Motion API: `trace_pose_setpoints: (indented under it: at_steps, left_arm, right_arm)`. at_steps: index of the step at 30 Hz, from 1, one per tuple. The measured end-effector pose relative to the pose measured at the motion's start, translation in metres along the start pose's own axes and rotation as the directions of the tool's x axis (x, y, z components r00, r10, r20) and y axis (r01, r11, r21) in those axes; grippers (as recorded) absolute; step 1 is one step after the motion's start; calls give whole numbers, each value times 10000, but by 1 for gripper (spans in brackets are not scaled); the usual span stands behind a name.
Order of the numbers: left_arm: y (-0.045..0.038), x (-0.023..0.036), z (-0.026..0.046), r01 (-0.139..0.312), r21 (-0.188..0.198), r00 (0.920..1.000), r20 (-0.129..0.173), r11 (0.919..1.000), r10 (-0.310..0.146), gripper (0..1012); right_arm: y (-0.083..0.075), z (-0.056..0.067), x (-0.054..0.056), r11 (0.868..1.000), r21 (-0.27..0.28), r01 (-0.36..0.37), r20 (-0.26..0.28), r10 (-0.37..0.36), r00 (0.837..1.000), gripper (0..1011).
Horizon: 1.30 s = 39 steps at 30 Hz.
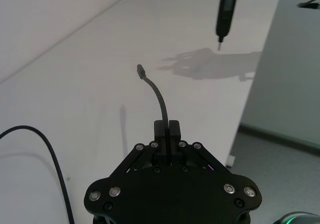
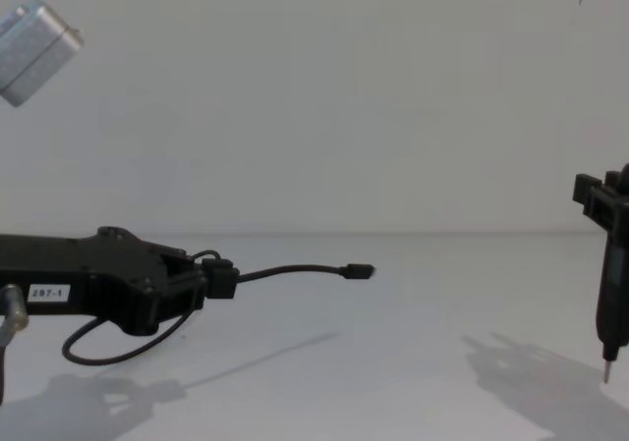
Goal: Pick up the data cable with the one hand.
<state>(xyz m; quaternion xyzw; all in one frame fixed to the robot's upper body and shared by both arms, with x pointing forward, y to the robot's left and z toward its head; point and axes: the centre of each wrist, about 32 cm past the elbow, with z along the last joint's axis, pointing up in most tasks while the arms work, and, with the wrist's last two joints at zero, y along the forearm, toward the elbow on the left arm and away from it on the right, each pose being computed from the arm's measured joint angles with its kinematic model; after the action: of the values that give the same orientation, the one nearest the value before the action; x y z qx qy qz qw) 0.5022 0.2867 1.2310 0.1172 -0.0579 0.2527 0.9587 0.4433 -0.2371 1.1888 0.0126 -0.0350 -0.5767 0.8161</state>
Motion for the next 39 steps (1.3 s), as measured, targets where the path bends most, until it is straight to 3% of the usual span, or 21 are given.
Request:
trace_pose_setpoints:
  at_steps: [8, 17, 27, 33, 39]
  left_arm:
    - [-2, -67, -16, 490, -232, 9986, -165, 9985, -494, 47]
    - [-6, -105, -26, 746, -365, 9968, -246, 9965, -755, 47]
    - [-10, -127, -31, 888, -442, 9955, -287, 9951, -901, 47]
    - [-11, -134, -32, 932, -470, 9951, -298, 9945, -946, 47]
    - [-11, -137, -34, 957, -481, 9948, -306, 9943, -972, 47]
  right_arm:
    - [4, 34, 0, 9999, 146, -46, -229, 50, 9997, 250]
    - [44, 125, -21, 9986, 449, -282, -1073, 329, 9937, 250]
    - [156, 240, -114, 9951, 617, -768, -1988, 876, 9761, 250]
    - [215, 272, -170, 9926, 706, -993, -2017, 1117, 9731, 251]
    - [280, 276, -225, 9901, 789, -1161, -1709, 1282, 9769, 250]
